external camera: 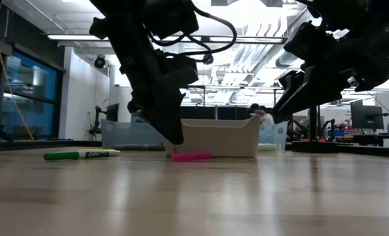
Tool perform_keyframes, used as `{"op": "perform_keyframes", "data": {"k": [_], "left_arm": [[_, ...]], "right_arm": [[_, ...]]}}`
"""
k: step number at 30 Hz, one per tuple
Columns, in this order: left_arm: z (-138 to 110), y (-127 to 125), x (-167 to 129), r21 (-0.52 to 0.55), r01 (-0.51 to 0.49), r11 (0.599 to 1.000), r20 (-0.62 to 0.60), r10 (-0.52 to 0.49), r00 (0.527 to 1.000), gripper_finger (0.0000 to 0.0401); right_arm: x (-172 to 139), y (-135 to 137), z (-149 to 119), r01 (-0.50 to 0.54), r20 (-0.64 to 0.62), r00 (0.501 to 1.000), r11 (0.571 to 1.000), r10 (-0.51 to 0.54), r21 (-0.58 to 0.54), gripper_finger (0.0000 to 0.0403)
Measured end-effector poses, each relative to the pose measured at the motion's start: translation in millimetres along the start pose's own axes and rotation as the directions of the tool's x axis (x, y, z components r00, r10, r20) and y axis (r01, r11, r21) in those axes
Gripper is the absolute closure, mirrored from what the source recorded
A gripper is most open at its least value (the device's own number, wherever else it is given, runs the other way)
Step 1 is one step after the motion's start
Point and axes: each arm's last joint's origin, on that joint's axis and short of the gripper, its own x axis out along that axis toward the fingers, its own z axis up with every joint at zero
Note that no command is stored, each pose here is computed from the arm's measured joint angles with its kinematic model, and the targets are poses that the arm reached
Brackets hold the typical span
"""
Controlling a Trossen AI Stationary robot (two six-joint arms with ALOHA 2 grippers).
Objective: Pick & Place Markers
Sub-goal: Adjust the gray bin
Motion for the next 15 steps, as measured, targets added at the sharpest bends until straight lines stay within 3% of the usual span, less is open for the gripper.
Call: {"op": "perform_keyframes", "data": {"k": [9,15], "left_arm": [[0.2,0.7,0.2,-0.001,-0.006,1.000,0.001,0.006,1.000,0.0329],[0.2,0.8,0.2,-0.001,-0.006,1.000,0.000,0.006,1.000,0.0329]], "right_arm": [[-0.2,-1.6,5.0,0.061,0.052,0.997,0.998,-0.060,-0.023,0.0263],[2.0,0.9,1.3,0.030,0.041,0.999,0.998,-0.028,-0.047,0.0263]]}}
